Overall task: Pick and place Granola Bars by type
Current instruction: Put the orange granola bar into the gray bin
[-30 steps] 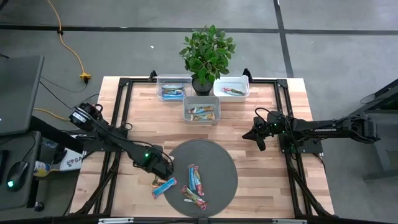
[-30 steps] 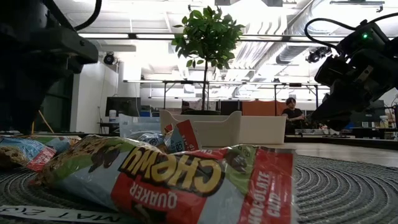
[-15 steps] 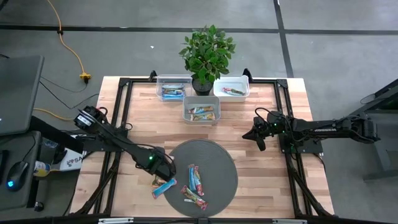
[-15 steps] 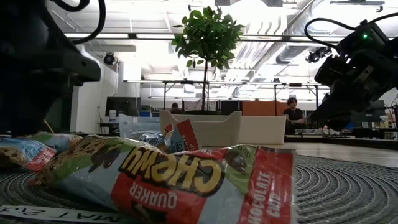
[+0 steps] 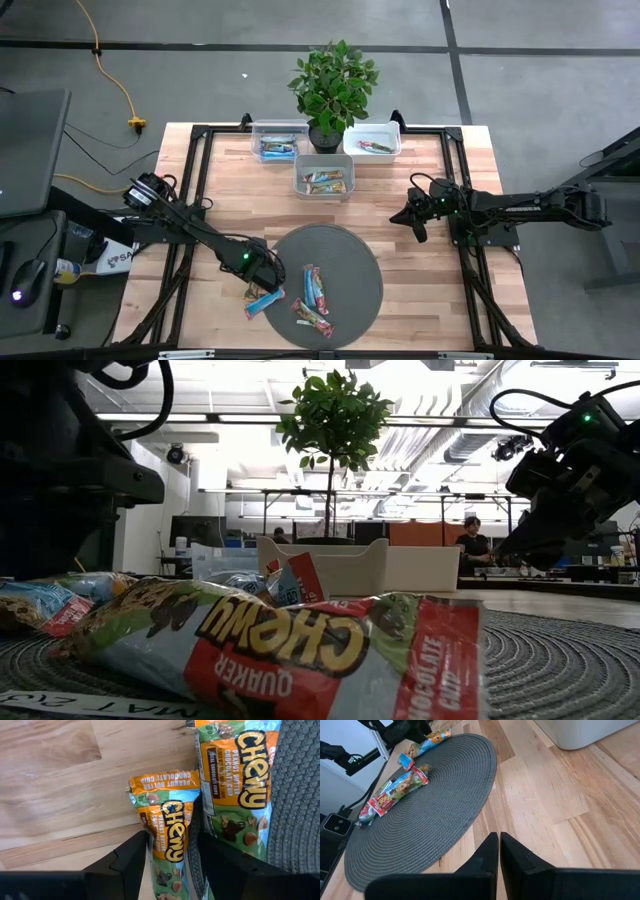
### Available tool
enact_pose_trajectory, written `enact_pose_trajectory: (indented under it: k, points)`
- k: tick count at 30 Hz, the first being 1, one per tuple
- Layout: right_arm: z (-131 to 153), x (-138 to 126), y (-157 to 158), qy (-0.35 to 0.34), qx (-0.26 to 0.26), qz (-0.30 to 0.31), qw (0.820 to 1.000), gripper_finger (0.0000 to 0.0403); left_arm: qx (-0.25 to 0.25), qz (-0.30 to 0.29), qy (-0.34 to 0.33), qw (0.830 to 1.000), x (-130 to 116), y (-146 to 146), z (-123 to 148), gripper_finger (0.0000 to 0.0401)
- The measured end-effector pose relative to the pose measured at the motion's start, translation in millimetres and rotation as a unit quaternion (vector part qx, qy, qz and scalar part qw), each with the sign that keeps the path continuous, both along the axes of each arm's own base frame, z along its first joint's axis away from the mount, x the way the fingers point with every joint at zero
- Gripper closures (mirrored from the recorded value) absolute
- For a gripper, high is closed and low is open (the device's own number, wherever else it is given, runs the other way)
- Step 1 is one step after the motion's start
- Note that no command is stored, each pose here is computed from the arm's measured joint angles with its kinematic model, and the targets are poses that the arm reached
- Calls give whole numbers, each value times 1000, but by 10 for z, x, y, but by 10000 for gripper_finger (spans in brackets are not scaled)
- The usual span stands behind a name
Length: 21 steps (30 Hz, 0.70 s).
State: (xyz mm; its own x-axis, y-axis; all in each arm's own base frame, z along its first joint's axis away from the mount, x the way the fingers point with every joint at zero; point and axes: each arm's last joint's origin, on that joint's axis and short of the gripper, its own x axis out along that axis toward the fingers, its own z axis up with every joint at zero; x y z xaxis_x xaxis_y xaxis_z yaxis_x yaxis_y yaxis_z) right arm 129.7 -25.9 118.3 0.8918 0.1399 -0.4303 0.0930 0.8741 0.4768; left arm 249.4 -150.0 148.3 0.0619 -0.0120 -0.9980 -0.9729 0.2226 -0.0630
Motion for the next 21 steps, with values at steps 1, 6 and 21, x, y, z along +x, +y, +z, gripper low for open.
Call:
enact_pose_trajectory:
  k: [1, 6, 21]
  points:
    - [1, 0, 0, 0, 0, 0, 1000, 403, 0, -1, 0, 1000, 0, 0, 0, 223]
    - [1, 0, 0, 0, 0, 0, 1000, 403, -5, -3, -1, 1000, 5, -6, -2, 253]
    - [1, 1, 0, 0, 0, 0, 1000, 403, -13, -28, 5, 999, 2, -10, -3, 341]
